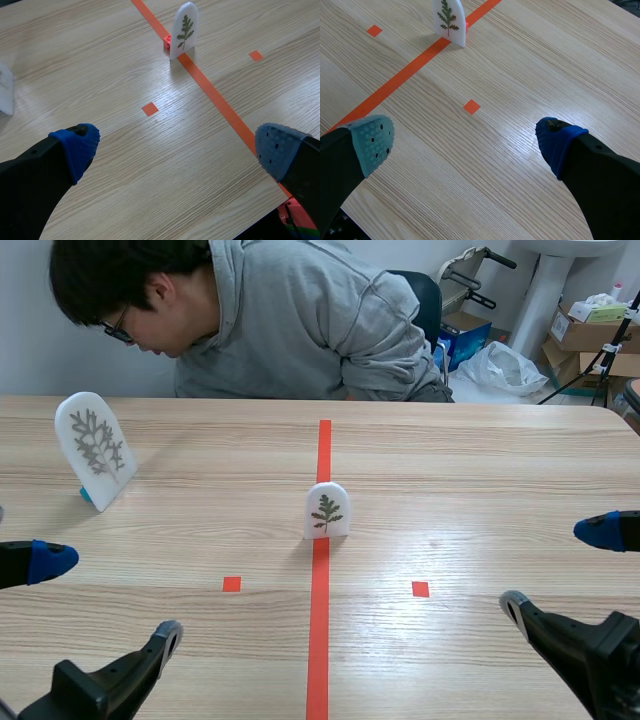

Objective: Do the leaf sorting experiment

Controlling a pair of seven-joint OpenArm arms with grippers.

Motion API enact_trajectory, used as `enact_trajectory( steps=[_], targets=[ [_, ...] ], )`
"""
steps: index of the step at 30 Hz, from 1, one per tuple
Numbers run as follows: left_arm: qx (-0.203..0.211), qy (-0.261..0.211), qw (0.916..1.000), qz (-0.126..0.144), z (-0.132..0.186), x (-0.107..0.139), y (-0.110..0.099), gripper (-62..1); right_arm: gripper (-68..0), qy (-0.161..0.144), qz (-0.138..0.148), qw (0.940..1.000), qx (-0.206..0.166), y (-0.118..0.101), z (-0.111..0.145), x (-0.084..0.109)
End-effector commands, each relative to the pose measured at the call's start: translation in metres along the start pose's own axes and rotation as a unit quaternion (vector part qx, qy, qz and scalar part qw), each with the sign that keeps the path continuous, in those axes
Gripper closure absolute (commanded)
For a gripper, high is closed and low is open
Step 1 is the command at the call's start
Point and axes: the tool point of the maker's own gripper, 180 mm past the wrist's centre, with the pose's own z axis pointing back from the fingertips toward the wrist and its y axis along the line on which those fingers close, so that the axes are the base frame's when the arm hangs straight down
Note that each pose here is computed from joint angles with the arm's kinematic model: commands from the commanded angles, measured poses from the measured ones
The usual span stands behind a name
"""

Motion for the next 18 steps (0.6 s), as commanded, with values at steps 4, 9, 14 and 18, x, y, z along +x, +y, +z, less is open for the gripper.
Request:
enact_trajectory(
  steps=[4,9,14,18],
  targets=[
    [0.001,-0.011,0.9999,0.002,-0.0001,0.0062,-0.0006,-62.3,-57.8,-0.011,0.006,0.9999,-0.005,-0.0042,0.0006,0.0078],
    [0.001,0.005,1.0,0.001,-0.0001,0.0003,-0.0004,-62.3,-57.8,-0.003,0.005,1.0,-0.005,-0.0042,0.0006,0.0049],
    [0.001,0.01,1.0,-0.001,-0.0001,-0.0012,-0.0004,-62.3,-57.8,-0.003,0.005,1.0,-0.005,-0.0042,0.0006,0.0046],
    [0.003,0.005,1.0,-0.003,-0.0016,0.0013,0.0011,-62.3,-57.8,-0.003,0.005,1.0,-0.005,-0.0042,0.0006,0.0047]
  ],
)
